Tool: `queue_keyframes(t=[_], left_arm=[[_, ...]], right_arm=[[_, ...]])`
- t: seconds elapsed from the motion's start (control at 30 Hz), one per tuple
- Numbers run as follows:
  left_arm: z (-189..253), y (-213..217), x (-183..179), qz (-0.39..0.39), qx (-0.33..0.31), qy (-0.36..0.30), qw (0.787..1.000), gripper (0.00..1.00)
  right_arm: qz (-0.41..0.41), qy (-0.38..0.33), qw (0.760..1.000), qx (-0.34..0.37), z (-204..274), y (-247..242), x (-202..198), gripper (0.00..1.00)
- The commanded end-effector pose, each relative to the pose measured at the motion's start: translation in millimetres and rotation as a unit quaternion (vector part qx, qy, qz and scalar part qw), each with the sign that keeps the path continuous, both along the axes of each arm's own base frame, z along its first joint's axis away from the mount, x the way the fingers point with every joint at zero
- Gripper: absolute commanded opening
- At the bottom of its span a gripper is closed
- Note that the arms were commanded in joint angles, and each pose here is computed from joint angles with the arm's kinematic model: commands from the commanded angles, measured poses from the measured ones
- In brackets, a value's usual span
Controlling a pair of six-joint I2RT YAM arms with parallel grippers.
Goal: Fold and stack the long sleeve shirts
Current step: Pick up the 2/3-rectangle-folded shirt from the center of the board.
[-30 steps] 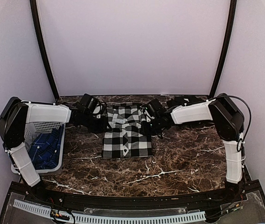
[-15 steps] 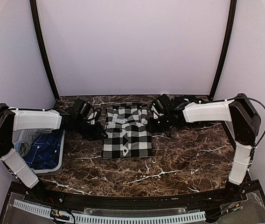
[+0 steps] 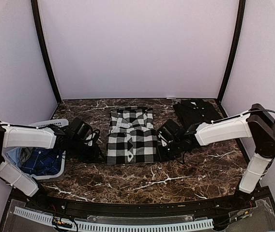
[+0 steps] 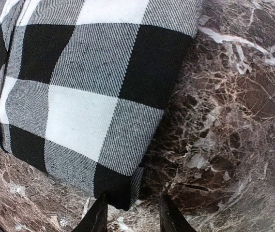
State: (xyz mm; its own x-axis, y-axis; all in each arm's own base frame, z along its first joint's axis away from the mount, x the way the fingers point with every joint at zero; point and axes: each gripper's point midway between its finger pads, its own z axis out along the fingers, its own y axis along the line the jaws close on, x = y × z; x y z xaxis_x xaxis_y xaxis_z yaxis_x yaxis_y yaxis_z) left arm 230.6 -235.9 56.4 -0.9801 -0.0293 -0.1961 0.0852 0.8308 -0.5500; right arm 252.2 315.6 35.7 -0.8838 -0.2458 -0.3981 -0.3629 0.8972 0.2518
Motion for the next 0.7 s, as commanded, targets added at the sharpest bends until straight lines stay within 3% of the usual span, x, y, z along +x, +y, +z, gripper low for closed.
queue_keyframes(t=[0.0, 0.67], left_arm=[[-3.7, -3.1, -15.1, -0.003, -0.006, 0.014, 1.000, 0.23], [-20.0, -4.4, -8.6, 0.014, 0.006, 0.006, 1.000, 0.23]], right_arm=[[-0.015, -0.007, 1.000, 0.022, 10.6, 2.8, -2.3, 0.34], [0.002, 0.020, 1.000, 0.008, -19.9, 13.5, -18.7, 0.30]])
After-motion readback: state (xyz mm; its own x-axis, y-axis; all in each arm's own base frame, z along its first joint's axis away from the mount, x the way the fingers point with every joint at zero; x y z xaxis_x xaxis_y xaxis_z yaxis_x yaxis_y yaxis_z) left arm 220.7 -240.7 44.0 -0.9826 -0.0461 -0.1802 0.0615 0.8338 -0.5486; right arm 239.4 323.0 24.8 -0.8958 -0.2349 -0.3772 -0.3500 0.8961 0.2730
